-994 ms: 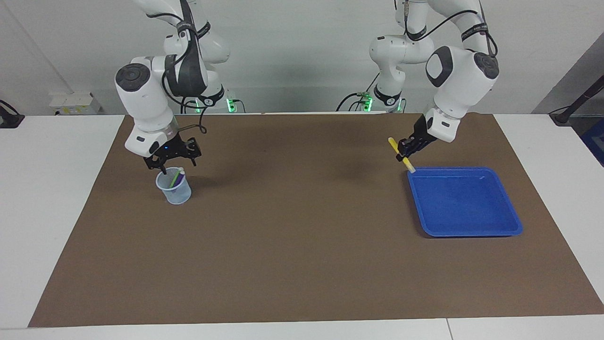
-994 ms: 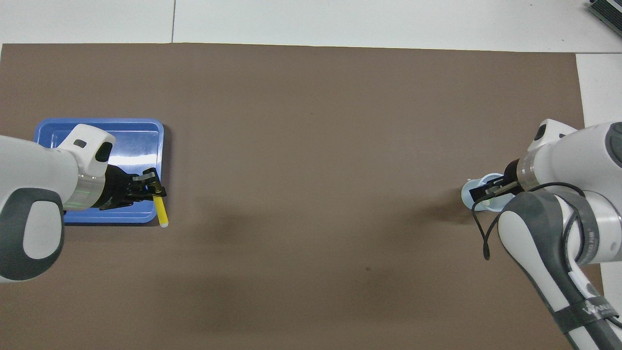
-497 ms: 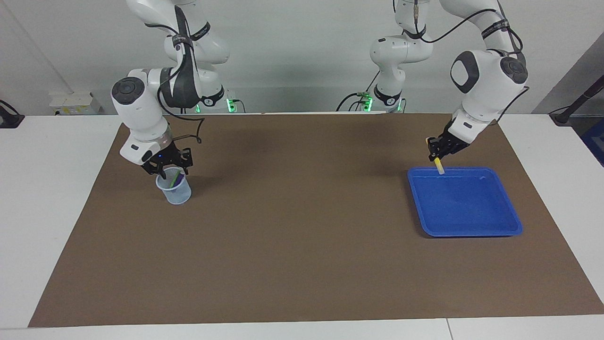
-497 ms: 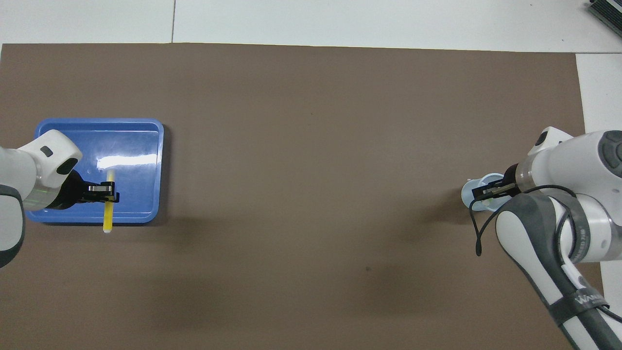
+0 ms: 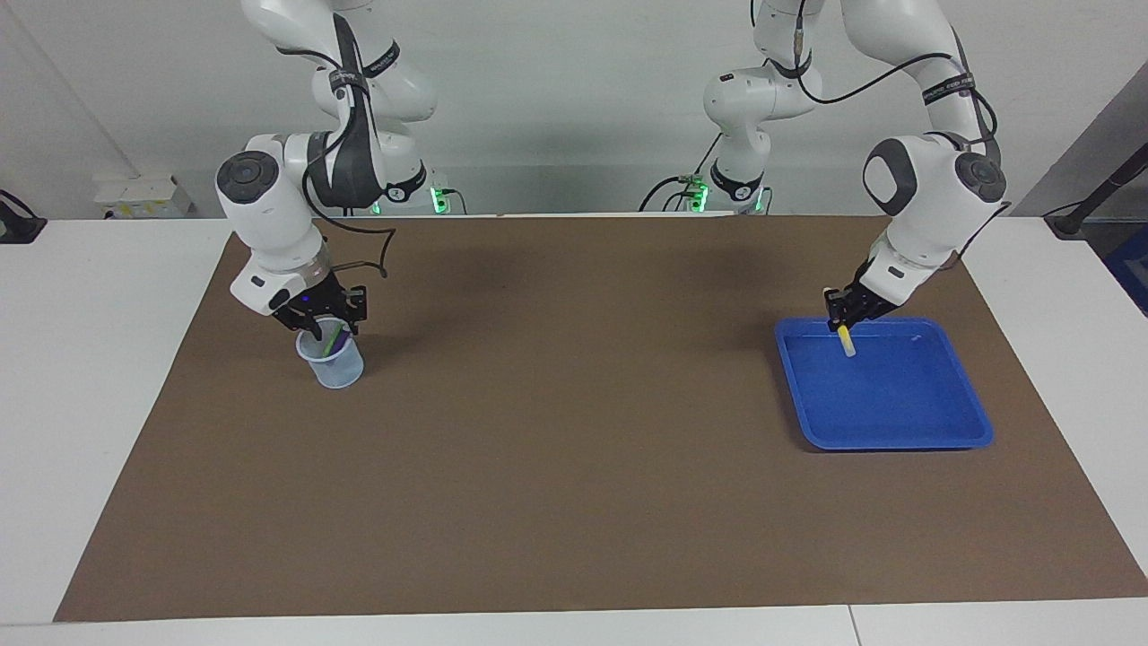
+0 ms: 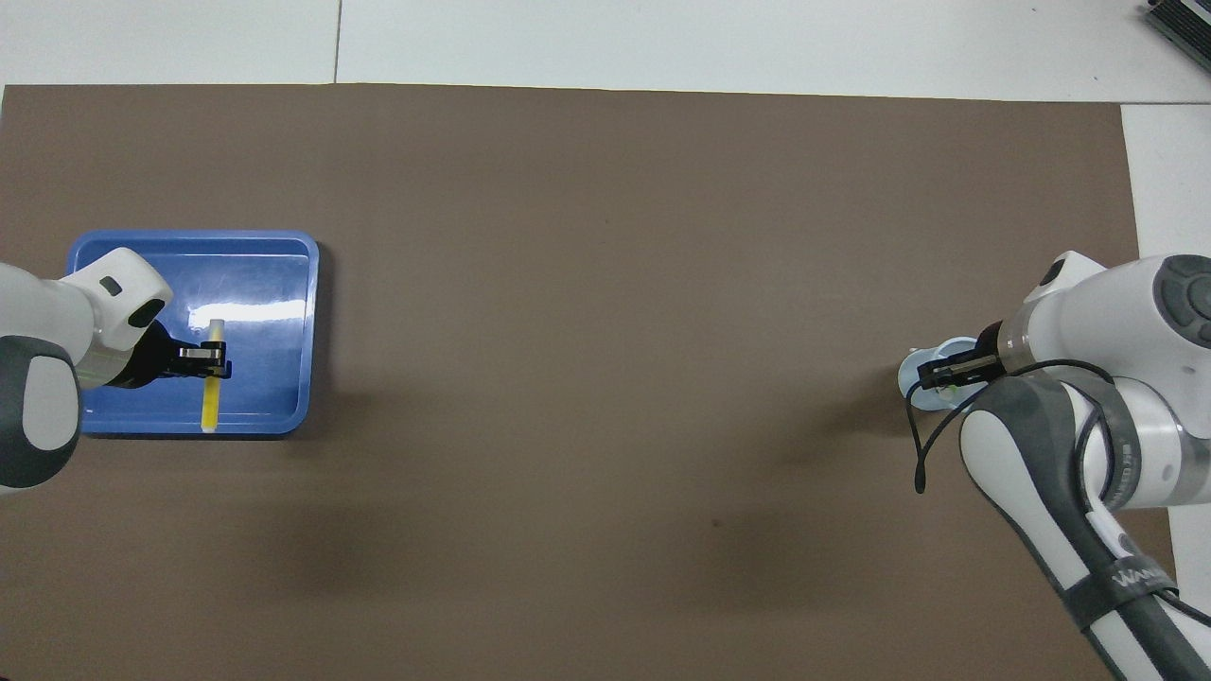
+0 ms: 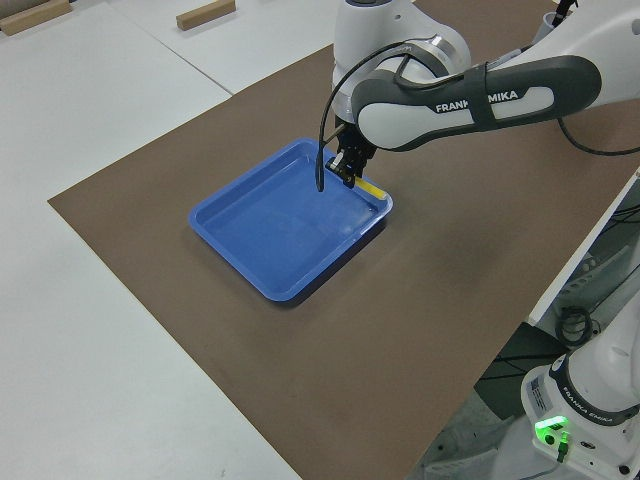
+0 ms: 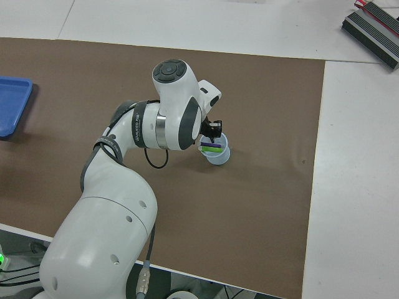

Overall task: Right arm passes pens to left for tray arrangement
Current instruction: 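Lower the yellow pen into the blue tray and open the left gripper, then grasp the purple pen in the cup with the right gripper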

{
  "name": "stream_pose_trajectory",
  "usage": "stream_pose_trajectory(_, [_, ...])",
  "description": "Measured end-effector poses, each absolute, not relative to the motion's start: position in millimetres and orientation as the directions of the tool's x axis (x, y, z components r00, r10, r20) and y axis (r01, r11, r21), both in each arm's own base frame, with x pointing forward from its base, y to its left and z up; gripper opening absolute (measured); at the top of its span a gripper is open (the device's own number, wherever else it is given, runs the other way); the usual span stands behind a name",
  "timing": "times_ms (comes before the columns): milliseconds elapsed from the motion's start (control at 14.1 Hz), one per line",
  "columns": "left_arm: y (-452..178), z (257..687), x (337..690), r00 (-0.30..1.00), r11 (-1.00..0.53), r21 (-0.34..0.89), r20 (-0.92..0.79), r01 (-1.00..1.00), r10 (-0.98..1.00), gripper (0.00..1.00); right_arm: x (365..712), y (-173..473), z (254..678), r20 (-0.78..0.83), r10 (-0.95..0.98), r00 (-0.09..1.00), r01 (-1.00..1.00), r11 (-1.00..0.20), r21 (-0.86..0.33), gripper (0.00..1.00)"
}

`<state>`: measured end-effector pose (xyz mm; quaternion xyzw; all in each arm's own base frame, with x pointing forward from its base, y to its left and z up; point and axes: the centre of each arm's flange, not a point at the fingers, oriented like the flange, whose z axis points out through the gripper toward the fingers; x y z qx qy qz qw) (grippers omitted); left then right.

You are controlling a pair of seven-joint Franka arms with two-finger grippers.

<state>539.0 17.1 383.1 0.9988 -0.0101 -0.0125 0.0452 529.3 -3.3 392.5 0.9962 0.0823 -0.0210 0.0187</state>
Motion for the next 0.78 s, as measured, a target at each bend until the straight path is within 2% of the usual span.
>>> stream_pose_trajectory(71, [16,375,542,1.0,-0.996,0.09,-0.018,-0.02,-0.021,0.19,529,-4,392,-0.047,0.16,0.986,0.161,-0.986,0.034,0.5])
stream_pose_trajectory(497, [15,320,561,1.0,-0.996,0.088,0.012,-0.017,-0.016,0.19,529,-5,390,-0.047,0.153,0.987,0.155,-0.987,0.033,0.5])
stream_pose_trajectory(568, [15,313,563,1.0,-0.996,0.088,0.018,-0.016,-0.014,0.19,530,-5,390,-0.046,0.152,0.987,0.154,-0.988,0.033,0.41])
stream_pose_trajectory(710, [16,301,566,1.0,-0.996,0.087,0.023,-0.014,-0.012,0.19,529,-6,389,-0.047,0.152,0.987,0.154,-0.988,0.033,0.4])
stream_pose_trajectory(781, [16,302,566,1.0,-0.996,0.087,0.027,-0.014,-0.011,0.19,529,-6,389,-0.047,0.152,0.987,0.154,-0.988,0.033,0.32])
